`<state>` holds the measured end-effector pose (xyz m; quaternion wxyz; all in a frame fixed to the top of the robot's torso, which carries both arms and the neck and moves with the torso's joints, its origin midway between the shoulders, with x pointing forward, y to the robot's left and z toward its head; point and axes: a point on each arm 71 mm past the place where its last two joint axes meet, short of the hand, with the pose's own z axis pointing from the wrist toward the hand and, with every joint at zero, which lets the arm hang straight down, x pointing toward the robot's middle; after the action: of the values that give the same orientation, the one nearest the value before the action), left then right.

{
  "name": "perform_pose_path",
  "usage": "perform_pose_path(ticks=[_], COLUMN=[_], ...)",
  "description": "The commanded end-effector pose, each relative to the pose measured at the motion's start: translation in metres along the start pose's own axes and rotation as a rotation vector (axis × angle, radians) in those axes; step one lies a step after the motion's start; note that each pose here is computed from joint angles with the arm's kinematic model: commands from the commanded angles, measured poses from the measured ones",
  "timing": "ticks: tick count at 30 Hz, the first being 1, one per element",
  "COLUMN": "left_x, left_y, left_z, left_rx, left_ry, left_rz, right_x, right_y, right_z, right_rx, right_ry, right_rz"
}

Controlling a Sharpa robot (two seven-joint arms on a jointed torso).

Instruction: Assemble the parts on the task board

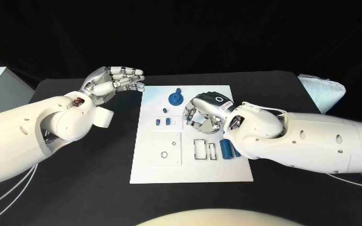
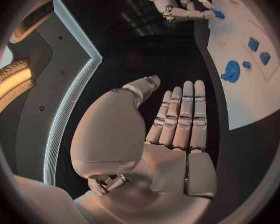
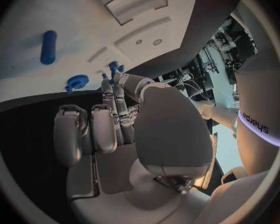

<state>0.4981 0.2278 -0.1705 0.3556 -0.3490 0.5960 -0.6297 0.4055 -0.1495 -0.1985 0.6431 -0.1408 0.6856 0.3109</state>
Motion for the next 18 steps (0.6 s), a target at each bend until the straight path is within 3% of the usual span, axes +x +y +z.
perform_pose_path(ticks=[1, 18], left_x=[0.0025, 0.0112], left_y=[-0.0014, 0.0005], left_z=[0.0014, 0.0052], left_rx=[0.016, 0.016], left_ry=[-0.016, 0.000], left_rz=[-0.008, -0.015], right_x=[0.009, 0.040], right_y=[0.011, 0.034], right_z=[0.002, 0.010], right_rx=[-0.049, -0.068], right_ry=[0.030, 0.056], right_rz=[-0.051, -0.045])
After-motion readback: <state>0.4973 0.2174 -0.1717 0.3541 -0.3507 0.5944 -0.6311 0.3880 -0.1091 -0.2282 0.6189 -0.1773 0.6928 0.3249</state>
